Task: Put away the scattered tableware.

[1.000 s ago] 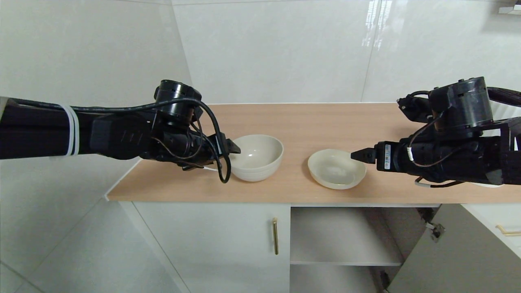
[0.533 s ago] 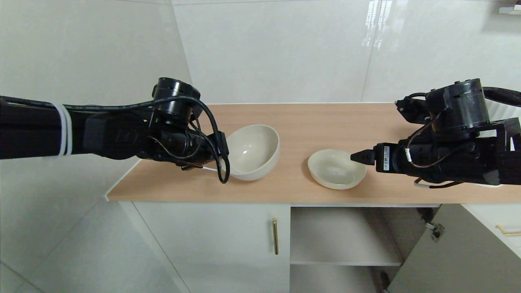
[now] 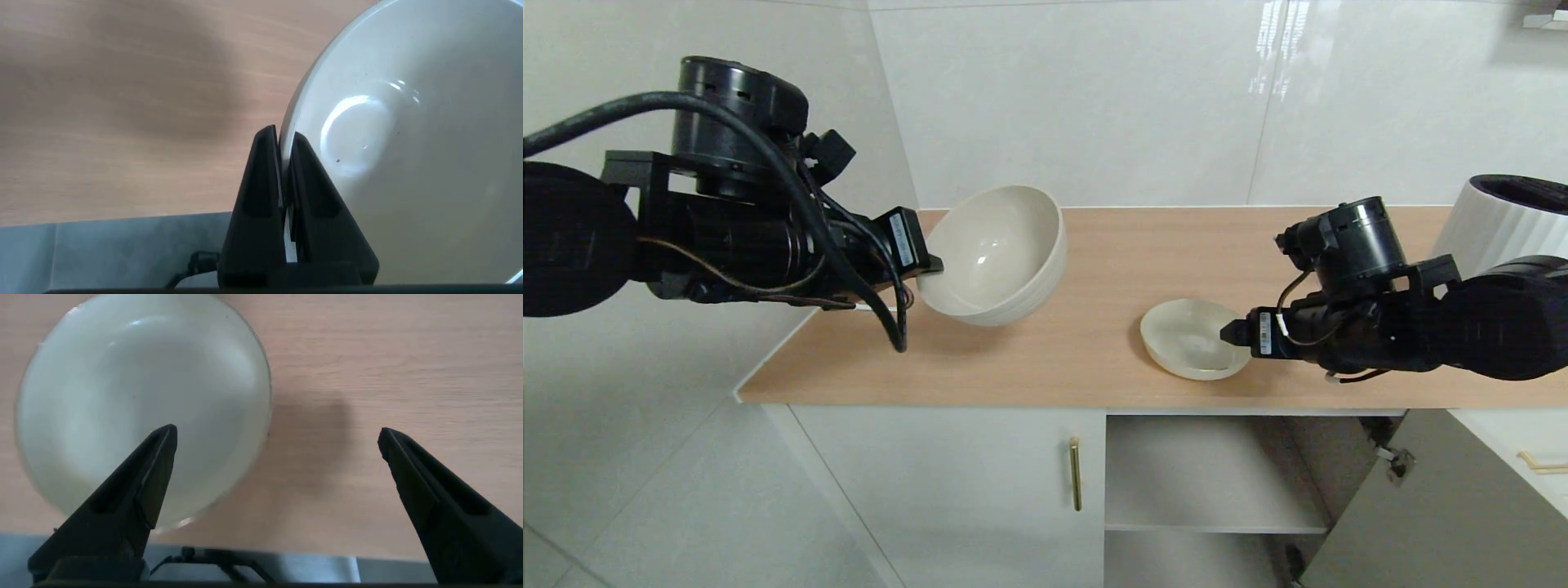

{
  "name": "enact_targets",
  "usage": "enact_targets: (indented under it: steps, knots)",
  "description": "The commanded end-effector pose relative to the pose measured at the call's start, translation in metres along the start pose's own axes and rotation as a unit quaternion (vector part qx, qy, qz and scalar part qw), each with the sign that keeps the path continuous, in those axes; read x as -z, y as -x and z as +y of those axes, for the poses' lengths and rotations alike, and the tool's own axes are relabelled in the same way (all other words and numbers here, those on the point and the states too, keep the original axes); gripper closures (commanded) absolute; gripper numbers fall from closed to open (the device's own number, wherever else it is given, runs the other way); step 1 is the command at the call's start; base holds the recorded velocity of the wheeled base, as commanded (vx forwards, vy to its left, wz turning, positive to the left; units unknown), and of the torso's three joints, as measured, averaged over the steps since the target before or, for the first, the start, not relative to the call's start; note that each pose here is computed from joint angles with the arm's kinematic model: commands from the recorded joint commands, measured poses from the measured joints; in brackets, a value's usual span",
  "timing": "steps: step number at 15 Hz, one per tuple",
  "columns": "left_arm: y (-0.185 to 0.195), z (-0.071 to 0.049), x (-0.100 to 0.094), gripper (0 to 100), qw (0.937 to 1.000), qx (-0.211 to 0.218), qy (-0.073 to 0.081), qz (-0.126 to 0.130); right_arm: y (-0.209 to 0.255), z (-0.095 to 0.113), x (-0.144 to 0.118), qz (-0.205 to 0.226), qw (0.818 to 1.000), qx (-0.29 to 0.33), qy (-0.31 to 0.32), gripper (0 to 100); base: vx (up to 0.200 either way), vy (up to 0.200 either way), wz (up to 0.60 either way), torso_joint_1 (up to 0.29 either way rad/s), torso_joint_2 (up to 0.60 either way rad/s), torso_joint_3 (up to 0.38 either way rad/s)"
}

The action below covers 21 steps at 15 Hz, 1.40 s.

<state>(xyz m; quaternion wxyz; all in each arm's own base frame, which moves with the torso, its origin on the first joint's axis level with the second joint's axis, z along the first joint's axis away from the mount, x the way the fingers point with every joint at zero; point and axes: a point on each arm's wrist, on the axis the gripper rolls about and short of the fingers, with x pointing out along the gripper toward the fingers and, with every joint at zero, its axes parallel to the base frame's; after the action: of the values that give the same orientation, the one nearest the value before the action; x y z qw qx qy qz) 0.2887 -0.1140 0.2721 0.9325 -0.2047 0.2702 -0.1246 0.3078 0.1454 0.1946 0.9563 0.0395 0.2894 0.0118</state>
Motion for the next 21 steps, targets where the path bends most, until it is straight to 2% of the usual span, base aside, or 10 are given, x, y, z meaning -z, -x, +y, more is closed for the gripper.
enact_targets:
  steps: [1, 6, 7, 14, 16, 19, 21]
  knots:
    - [0.014, -0.005, -0.001, 100, 0.9999, 0.013, -0.003, -0.01, -0.014, 0.004, 0.004, 0.011, 1.0, 0.005, -0.01, 0, 0.0, 0.0, 0.0, 0.0, 0.0, 0.0]
    - [0.024, -0.013, 0.005, 100, 0.9995, 0.027, -0.013, -0.008, -0.023, 0.004, 0.003, 0.012, 1.0, 0.01, -0.017, 0, 0.0, 0.0, 0.0, 0.0, 0.0, 0.0]
    - [0.025, -0.016, 0.008, 100, 0.9993, 0.032, -0.017, -0.004, -0.023, 0.003, 0.003, 0.012, 1.0, 0.011, -0.019, 100, 0.0, 0.0, 0.0, 0.0, 0.0, 0.0]
    - [0.03, -0.017, 0.01, 100, 0.9992, 0.036, -0.018, -0.004, -0.02, 0.003, 0.001, 0.009, 1.0, 0.005, -0.022, 100, 0.0, 0.0, 0.0, 0.0, 0.0, 0.0]
    - [0.025, -0.019, 0.021, 100, 0.9987, 0.045, -0.024, 0.005, 0.003, -0.002, -0.005, 0.011, 1.0, -0.016, -0.024, 100, 0.0, 0.0, 0.0, 0.0, 0.0, 0.0]
    - [0.032, -0.016, 0.027, 100, 0.9976, 0.061, -0.025, -0.019, 0.059, -0.008, -0.01, 0.041, 0.995, -0.089, -0.029, 100, 0.0, 0.0, 0.0, 0.0, 0.0, 0.0]
    - [0.043, -0.011, 0.033, 100, 0.9973, 0.064, -0.029, -0.021, 0.1, -0.024, -0.002, 0.077, 0.988, -0.128, -0.025, 100, 0.0, 0.0, 0.0, 0.0, 0.0, 0.0]
